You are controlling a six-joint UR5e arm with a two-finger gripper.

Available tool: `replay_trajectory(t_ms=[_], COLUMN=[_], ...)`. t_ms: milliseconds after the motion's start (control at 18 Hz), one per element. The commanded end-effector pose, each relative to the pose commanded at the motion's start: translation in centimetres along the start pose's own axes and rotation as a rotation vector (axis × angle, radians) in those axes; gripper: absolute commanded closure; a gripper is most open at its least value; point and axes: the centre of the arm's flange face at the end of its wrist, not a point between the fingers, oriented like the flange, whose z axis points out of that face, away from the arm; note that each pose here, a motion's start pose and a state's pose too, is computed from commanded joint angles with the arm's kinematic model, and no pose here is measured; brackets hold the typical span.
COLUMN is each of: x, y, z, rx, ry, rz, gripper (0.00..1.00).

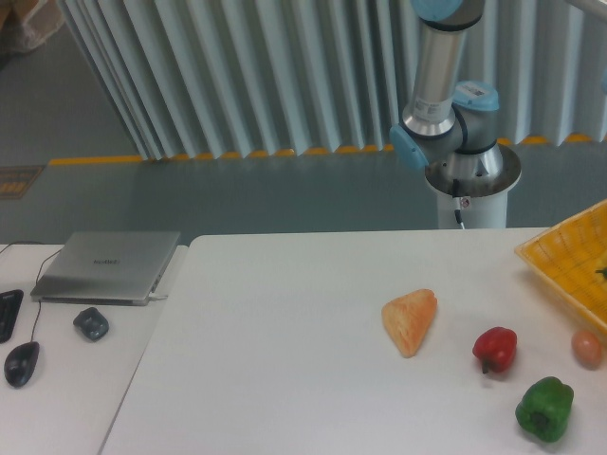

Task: Place the yellow pepper on the table
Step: 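Lift the yellow pepper out of the crate and carry it over the table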

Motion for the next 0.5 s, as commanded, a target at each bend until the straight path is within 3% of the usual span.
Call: replay_trajectory(t_ms=[167, 333, 500], x=[-0.1, -0.2, -0.8], y=[-4.7, -7.6, -12.0], z=[0.9, 1.6, 3.3], rx=[-0.012, -0.015, -0.008], ry=[-0.028, -0.048, -0.116], rz=[-0.096, -0.132, -0.229], gripper=[0.50, 0.50, 0.50])
